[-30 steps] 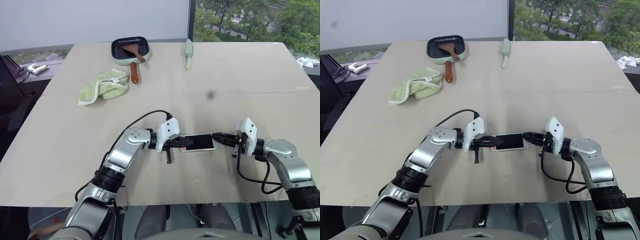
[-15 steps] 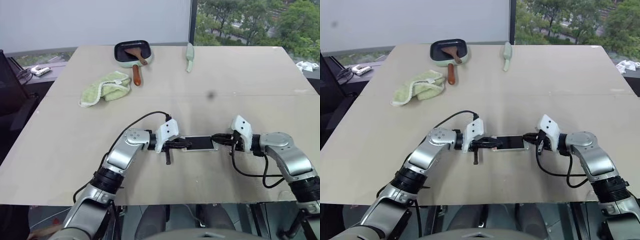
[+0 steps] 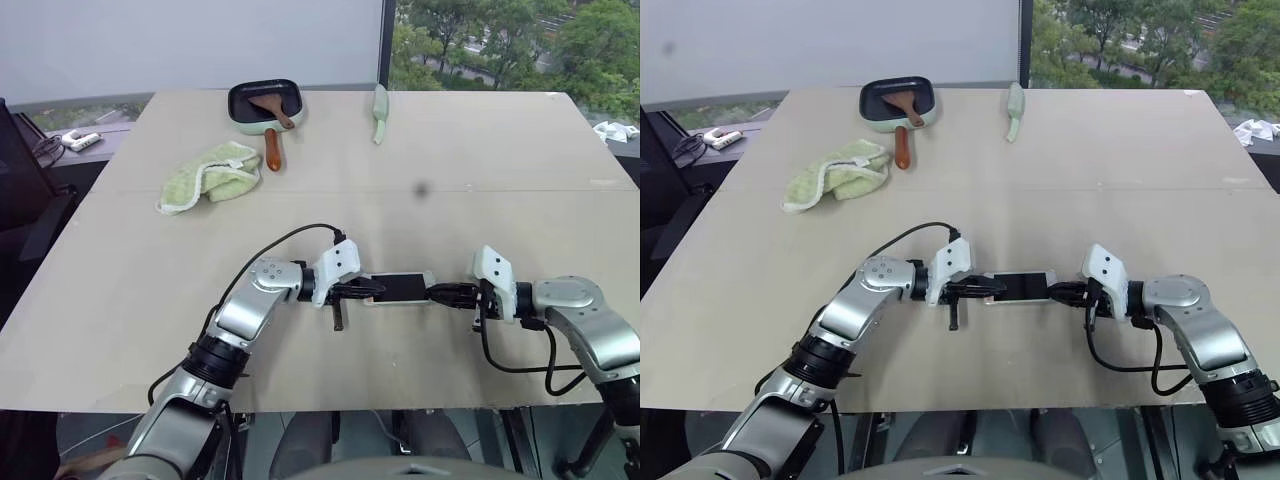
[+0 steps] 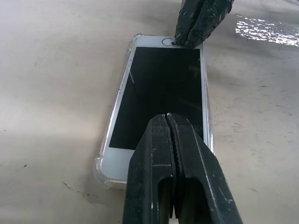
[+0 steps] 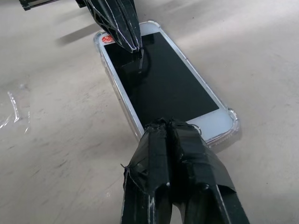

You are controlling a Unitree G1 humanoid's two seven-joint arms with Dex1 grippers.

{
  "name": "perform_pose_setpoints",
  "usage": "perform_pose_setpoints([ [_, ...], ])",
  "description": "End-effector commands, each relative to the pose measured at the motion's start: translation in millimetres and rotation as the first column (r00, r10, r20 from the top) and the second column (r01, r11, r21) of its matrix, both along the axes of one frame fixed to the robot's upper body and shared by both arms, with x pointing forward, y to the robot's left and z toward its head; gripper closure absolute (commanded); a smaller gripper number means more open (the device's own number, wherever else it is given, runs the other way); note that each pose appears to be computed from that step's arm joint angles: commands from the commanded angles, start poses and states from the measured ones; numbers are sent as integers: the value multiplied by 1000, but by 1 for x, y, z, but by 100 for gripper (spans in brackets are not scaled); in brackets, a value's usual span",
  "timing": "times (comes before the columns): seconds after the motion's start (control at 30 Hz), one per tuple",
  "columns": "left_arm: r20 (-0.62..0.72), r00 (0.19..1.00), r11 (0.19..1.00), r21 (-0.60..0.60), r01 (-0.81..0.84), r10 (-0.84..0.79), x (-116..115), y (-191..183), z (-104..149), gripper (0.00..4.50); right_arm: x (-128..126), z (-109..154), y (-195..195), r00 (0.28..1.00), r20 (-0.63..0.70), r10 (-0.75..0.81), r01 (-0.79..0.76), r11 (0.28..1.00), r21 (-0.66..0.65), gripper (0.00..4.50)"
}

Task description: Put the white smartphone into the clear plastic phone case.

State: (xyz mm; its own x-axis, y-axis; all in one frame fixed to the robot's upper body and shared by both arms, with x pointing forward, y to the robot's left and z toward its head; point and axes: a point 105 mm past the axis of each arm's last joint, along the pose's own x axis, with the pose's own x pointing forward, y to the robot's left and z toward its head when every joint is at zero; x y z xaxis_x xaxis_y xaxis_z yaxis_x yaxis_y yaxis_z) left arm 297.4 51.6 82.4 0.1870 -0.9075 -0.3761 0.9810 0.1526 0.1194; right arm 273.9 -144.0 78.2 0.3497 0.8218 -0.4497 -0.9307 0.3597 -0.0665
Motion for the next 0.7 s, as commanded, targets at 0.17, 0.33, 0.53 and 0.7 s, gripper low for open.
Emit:
perform_pose_setpoints([
  [0.17, 42, 999, 999, -10, 35, -35, -4, -7, 10, 450, -11, -46, -21, 985, -155, -78, 47, 980, -196, 439],
  [0.33, 43, 998, 999, -7, 37, -37, -4, -7, 10, 450, -21, -54, -23, 980, -198, -34, -20, 964, -265, 439],
  [0.53, 44, 998, 999, -9, 34, -34, -4, -7, 11, 450, -11, -51, -22, 984, -168, -68, 20, 962, -273, 439],
  [0.7, 43, 999, 999, -52, 4, -2, -3, -5, 17, 450, -4, -24, -6, 992, -121, -48, 36, 995, -96, 439],
])
